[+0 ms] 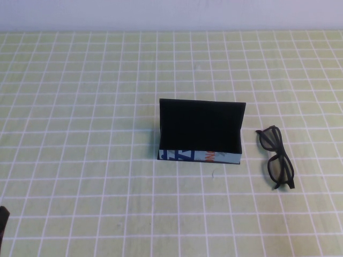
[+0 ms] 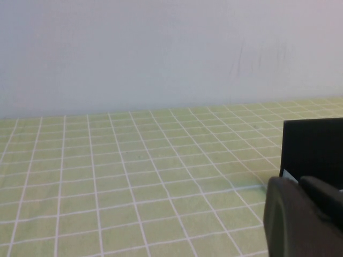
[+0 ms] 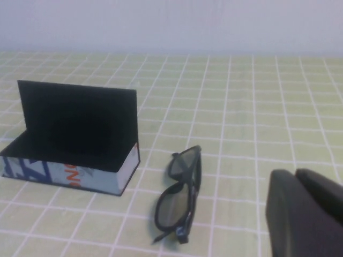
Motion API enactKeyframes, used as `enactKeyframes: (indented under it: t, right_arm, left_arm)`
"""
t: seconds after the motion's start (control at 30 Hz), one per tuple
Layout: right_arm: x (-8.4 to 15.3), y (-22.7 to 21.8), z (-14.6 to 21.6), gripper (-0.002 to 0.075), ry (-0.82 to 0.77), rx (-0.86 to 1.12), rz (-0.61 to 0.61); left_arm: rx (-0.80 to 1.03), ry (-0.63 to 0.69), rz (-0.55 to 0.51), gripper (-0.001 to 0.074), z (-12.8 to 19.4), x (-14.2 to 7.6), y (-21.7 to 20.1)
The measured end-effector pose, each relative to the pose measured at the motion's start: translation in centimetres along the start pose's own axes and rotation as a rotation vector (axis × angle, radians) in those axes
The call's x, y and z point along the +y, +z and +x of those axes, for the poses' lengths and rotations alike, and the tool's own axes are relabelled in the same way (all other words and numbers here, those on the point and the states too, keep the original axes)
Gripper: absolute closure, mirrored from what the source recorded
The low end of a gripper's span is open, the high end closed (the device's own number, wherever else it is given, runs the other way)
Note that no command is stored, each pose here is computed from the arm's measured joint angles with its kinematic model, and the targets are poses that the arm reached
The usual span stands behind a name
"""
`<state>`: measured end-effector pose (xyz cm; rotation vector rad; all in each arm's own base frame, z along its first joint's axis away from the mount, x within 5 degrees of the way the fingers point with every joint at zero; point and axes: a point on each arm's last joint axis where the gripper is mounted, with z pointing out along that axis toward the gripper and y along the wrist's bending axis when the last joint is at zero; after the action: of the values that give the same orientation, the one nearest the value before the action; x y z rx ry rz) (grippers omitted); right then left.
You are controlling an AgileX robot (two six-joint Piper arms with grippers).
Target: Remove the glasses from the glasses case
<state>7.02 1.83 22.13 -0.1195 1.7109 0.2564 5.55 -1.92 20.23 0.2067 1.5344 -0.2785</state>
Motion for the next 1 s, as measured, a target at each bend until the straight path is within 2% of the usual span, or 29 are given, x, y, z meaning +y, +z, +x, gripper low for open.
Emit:
enactKeyframes:
  t: [0.23, 0.37, 0.67, 1.0]
  right_arm:
    - [-0.9, -1.2, 1.8, 0.0743, -0.01, -0.133, 0.107]
    - [-1.2, -1.3, 2.7, 0.0743, 0.009, -0.122, 0.162]
    - [-0.8, -1.1, 4.4, 0.0743, 0.012, 0.067, 0.121]
    - [-0.8, -1.1, 4.5, 0.0743, 0.013, 0.078, 0.117]
  left_arm:
    - [0.002, 0.0, 0.003, 0.0739, 0.0, 0.0, 0.0]
    - [0.002, 0.0, 0.003, 0.0739, 0.0, 0.0, 0.0]
    - [0.002, 0.0, 0.003, 0.0739, 0.0, 0.0, 0.0]
    - [0.002, 0.0, 0.005, 0.0739, 0.0, 0.0, 0.0]
